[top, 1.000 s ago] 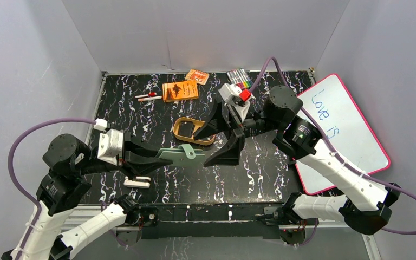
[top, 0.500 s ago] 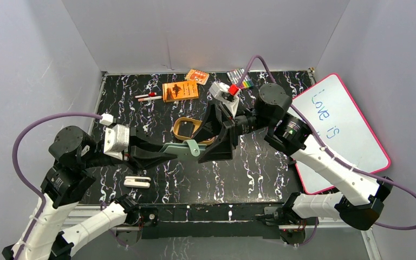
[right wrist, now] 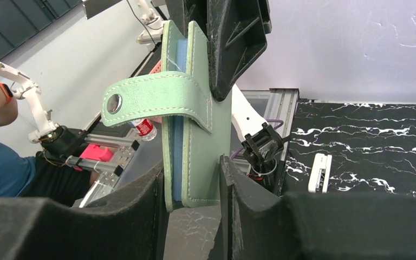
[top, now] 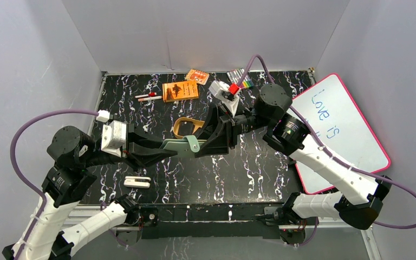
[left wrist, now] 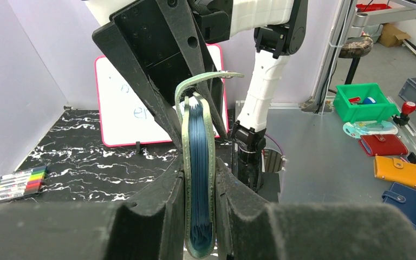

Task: Put the credit cards into the card holder
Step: Pick up the card holder from the center of the board, then close the card holder.

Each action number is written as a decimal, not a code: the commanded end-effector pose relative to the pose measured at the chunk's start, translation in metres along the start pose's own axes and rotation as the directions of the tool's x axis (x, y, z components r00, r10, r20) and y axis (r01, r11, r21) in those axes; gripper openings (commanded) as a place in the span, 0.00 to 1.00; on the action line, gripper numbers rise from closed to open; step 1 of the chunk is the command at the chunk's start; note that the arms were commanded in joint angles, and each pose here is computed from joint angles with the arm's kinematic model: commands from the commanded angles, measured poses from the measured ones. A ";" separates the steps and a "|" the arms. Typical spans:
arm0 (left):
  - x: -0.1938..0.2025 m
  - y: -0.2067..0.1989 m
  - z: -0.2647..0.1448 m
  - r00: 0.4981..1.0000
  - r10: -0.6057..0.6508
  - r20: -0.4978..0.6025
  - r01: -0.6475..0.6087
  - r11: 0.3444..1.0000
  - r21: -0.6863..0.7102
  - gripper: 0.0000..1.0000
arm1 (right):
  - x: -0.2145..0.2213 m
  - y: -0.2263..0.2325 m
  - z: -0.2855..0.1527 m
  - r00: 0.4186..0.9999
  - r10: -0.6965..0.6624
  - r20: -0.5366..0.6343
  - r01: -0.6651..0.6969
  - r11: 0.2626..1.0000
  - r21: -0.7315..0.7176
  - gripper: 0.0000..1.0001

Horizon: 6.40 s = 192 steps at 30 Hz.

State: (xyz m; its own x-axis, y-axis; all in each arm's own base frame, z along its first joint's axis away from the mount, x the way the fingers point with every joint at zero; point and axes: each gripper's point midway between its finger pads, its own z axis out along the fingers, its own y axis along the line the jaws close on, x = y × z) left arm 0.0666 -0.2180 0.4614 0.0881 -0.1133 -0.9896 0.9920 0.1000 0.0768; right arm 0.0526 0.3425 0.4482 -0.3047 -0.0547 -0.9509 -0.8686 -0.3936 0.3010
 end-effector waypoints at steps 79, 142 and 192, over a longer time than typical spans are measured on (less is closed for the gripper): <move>-0.026 0.105 0.043 0.553 -0.519 0.652 0.635 0.769 0.072 0.46 | -0.073 -0.073 -0.076 0.585 -0.210 0.783 -0.255 0.869 0.424 0.00; 0.181 0.084 -0.024 0.713 -0.639 0.288 0.670 0.501 -0.548 0.00 | 0.027 -0.181 -0.116 0.994 0.083 0.070 -0.094 0.341 0.935 0.98; 0.184 0.062 -0.005 0.588 -0.747 0.311 0.799 0.475 -0.370 0.00 | 0.108 -0.139 -0.081 0.935 0.300 0.191 -0.343 0.621 0.705 0.40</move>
State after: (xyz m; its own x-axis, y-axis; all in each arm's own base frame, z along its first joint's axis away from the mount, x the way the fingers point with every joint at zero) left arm 0.1478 -0.2276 0.2629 -0.6872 -0.4245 -0.5896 0.4584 0.3762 -0.8052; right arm 0.1639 0.3145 0.2879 -0.6437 -0.0386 -0.7643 -0.7039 0.4217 0.5716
